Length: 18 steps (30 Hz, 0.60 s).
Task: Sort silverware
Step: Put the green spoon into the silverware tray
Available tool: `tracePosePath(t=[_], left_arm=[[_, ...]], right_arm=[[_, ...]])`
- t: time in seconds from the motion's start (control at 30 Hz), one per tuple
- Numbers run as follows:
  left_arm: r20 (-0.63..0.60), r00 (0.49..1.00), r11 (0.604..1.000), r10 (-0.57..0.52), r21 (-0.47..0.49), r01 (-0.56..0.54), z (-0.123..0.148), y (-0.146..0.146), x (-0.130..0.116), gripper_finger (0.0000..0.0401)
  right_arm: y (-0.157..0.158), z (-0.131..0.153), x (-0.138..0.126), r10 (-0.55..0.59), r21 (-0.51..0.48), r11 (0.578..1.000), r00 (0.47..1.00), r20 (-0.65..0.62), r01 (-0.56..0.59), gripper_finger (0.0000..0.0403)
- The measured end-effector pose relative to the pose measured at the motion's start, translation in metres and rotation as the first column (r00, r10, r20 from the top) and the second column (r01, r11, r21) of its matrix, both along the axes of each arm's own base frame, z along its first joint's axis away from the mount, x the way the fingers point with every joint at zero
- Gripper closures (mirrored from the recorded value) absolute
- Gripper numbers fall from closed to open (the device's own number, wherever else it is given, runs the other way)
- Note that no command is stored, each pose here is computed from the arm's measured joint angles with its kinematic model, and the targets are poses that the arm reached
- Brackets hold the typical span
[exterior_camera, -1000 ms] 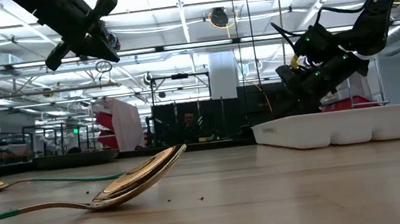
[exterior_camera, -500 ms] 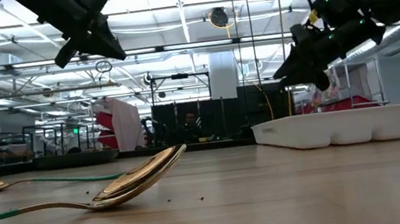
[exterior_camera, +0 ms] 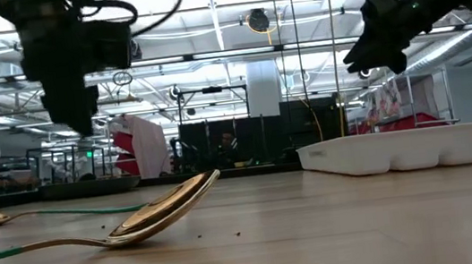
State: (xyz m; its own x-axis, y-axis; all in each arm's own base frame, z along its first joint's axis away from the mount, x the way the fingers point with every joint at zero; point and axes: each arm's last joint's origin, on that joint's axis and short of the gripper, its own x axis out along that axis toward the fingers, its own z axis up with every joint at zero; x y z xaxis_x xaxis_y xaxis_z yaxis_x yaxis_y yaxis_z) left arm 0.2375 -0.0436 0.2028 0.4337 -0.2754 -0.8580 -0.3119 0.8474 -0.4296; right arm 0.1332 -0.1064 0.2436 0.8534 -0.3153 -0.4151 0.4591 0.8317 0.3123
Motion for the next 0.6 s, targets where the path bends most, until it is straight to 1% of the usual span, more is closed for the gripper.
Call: tracePosePath(t=[0.1,0.2,0.27,0.33,0.47,0.53,0.6], left_arm=[[-0.054,0.991,0.992,-0.119,0.04,0.122,-0.017,-0.014,0.006,0.0273],[-0.134,0.976,0.979,-0.174,0.084,0.186,-0.032,-0.022,0.005,0.0273],[-0.192,0.964,0.972,-0.184,0.113,0.208,-0.039,-0.026,0.002,0.0273],[-0.224,0.954,0.966,-0.198,0.123,0.229,-0.044,-0.031,0.001,0.0273],[-0.231,0.948,0.955,-0.217,0.15,0.255,-0.048,-0.042,-0.001,0.0273],[-0.243,0.948,0.949,-0.208,0.187,0.256,-0.051,-0.047,-0.002,0.0273],[-0.251,0.949,0.936,-0.189,0.246,0.252,-0.056,-0.05,-0.003,0.0273]], right_arm=[[0.0,0.007,0.0,-0.002,-0.019,1.0,1.0,0.0,0.002,0.0264],[0.0,0.007,0.0,-0.007,-0.013,1.0,1.0,0.006,0.007,0.0264],[0.0,0.007,0.0,-0.012,-0.002,1.0,1.0,0.009,0.012,0.0264],[0.0,0.007,0.0,-0.013,0.0,1.0,1.0,0.008,0.013,0.0264],[-0.001,0.007,0.0,-0.025,-0.005,1.0,1.0,0.004,0.025,0.0264],[-0.001,0.007,0.0,-0.03,-0.007,1.0,1.0,0.003,0.03,0.0264],[-0.001,0.007,0.0,-0.03,-0.007,1.0,1.0,0.003,0.031,0.0264]])
